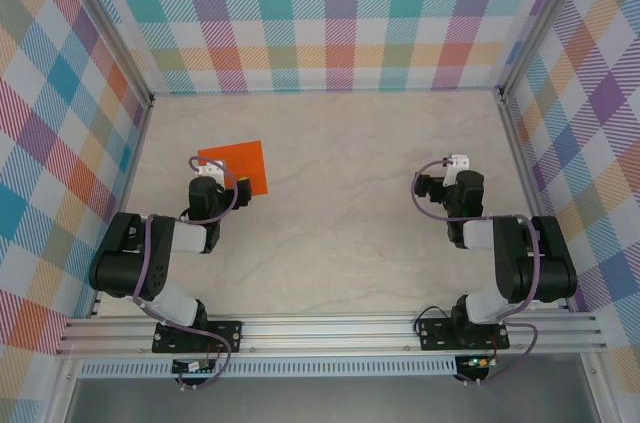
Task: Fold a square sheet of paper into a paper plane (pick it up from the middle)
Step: Move the square sheet of paper to the center of the table.
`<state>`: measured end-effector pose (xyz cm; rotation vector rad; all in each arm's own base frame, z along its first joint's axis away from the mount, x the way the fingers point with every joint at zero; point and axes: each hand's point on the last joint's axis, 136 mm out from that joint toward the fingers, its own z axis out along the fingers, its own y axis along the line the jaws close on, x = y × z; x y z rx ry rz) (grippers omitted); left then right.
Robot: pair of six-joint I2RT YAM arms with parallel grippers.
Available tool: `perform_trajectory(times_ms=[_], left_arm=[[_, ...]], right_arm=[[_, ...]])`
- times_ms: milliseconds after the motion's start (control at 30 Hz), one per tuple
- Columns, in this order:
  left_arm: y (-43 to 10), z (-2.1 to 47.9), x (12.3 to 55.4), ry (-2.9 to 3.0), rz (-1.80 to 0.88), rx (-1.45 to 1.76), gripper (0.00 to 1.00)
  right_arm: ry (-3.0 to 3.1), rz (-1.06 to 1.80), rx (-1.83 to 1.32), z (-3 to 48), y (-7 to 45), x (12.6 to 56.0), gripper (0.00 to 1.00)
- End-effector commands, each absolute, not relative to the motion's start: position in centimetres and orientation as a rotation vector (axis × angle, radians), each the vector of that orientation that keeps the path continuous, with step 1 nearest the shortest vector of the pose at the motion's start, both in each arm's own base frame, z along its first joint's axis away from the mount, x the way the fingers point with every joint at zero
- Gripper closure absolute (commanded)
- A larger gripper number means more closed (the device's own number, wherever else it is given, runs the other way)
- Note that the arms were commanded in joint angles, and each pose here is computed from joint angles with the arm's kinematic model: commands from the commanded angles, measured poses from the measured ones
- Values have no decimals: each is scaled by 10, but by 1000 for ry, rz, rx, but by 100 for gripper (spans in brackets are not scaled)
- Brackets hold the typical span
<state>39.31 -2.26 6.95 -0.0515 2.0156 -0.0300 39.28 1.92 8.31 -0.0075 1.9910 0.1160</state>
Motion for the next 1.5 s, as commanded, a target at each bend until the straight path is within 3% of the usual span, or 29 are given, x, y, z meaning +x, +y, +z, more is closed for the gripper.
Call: perform_trajectory(times_ms=[0, 1300, 1467], left_arm=[[-21, 78, 398, 1994, -40, -31, 0], [-16, 79, 399, 1995, -31, -62, 0], [-20, 99, 390, 1958, -47, -40, 0]], right_arm=[[1967, 130, -19, 92, 21, 398, 0], [1962, 148, -48, 93, 25, 396, 0], [1928, 185, -122, 110, 37, 386, 0]])
